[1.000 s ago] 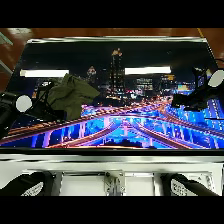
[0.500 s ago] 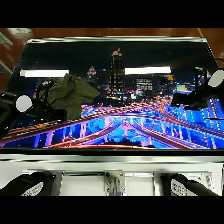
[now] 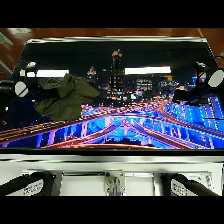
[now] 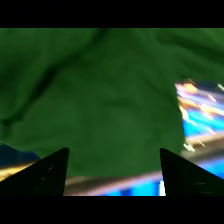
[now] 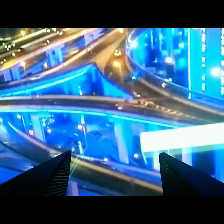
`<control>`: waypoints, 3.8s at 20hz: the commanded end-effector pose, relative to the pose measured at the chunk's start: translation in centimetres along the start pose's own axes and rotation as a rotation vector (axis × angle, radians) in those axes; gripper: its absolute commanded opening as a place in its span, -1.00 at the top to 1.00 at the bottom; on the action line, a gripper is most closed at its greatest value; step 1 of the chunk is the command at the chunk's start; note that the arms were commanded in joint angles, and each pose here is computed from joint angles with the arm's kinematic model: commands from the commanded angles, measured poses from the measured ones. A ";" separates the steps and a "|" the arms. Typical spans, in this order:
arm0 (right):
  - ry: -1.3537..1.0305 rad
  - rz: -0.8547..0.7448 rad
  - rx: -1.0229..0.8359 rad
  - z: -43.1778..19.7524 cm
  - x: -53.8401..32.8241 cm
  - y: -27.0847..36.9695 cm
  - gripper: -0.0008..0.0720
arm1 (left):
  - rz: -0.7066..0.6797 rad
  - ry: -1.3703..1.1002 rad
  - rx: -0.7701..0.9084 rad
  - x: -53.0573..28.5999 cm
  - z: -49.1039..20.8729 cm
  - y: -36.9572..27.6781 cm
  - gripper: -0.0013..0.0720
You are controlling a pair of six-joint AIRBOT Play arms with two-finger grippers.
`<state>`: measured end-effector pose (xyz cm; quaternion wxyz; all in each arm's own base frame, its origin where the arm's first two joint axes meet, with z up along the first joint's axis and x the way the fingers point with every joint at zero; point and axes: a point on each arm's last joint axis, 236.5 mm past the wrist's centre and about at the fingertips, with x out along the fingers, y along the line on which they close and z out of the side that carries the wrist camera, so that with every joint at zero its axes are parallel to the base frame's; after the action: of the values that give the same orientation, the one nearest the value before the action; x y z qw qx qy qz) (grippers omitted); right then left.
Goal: Fold the shirts.
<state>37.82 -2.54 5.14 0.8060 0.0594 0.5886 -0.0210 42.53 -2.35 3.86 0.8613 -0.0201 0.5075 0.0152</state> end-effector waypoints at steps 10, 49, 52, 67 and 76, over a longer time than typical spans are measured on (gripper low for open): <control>-0.053 0.001 0.000 1.3 0.0 0.1 -0.87 | 0.064 0.332 -0.069 15.8 -1.3 5.7 -0.90; 0.105 0.325 -0.008 -10.8 1.8 7.2 -0.87 | -0.513 0.298 0.221 -1.8 -14.0 -31.5 -0.77; 0.053 0.322 -0.021 -9.4 2.3 7.0 -0.87 | -0.485 0.256 0.158 -3.7 -7.8 -26.5 -0.92; 0.363 0.614 0.131 -12.3 7.3 10.9 -0.87 | -0.486 0.502 -0.322 6.4 -15.4 -17.0 -0.91; 0.454 0.604 0.061 -14.6 10.4 14.6 -0.87 | -0.490 0.483 -0.433 10.7 -15.6 -19.0 -0.21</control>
<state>28.94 12.42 -6.96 0.6292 0.2697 0.6988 0.2075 34.43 -21.90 -11.46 0.6721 -0.3102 0.6641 -0.1050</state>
